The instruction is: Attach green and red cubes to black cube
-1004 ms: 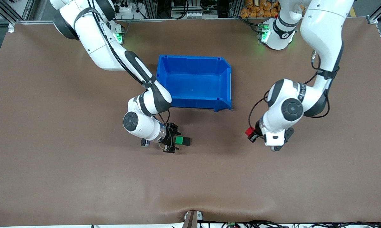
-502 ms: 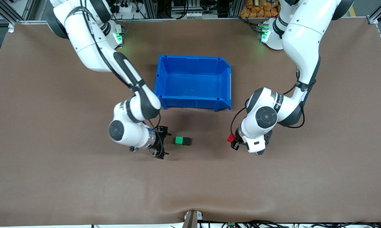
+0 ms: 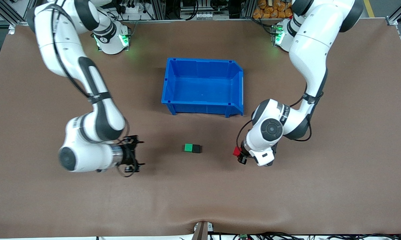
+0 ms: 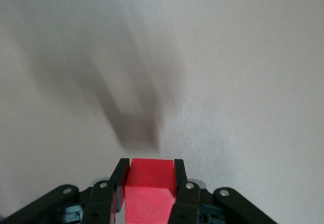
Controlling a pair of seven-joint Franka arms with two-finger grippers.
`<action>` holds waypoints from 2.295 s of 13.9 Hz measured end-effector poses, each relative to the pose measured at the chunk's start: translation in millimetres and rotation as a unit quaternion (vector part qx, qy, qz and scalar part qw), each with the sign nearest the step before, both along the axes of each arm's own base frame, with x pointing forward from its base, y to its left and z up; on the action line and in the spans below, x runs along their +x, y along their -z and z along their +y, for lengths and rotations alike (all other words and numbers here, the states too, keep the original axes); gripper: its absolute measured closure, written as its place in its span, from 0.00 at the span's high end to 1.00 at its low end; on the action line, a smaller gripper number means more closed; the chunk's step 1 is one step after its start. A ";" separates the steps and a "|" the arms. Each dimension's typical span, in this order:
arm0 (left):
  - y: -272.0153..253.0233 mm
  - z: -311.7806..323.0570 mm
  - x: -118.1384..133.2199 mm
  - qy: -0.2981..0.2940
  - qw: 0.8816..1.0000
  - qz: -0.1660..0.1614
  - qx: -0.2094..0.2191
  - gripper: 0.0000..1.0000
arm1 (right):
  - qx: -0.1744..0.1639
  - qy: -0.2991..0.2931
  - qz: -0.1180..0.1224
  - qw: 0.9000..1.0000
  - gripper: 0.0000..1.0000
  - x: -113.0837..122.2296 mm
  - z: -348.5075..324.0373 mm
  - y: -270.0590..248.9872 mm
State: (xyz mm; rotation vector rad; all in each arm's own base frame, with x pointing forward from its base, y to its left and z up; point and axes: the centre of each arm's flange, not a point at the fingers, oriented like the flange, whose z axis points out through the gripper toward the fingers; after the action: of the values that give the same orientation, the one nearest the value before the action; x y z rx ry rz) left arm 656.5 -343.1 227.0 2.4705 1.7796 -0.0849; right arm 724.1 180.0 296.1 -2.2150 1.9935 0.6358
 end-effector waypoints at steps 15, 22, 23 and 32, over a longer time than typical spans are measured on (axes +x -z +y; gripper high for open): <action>39.4 -96.1 -39.1 -0.106 0.994 0.006 -0.020 0.40 | 0.069 -0.543 -0.105 0.830 1.00 -62.2 -225.2 -222.3; 40.9 -113.7 -35.0 -0.114 0.993 0.001 -0.035 0.40 | 0.036 -0.593 -0.136 0.793 1.00 -138.2 -203.9 -290.9; 40.9 -113.7 -35.0 -0.115 0.993 0.002 -0.036 0.40 | 0.022 -0.596 -0.149 0.789 1.00 -156.4 -202.1 -291.4; 42.1 -120.2 -38.6 -0.136 0.989 0.014 -0.047 0.40 | -0.041 -0.648 -0.217 0.729 1.00 -214.1 -133.8 -328.2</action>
State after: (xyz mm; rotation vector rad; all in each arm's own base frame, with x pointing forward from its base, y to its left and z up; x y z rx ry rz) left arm 617.9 -463.3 184.9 2.1512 2.0543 -0.1795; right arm 510.1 46.2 624.3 -3.1197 0.0138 -0.0053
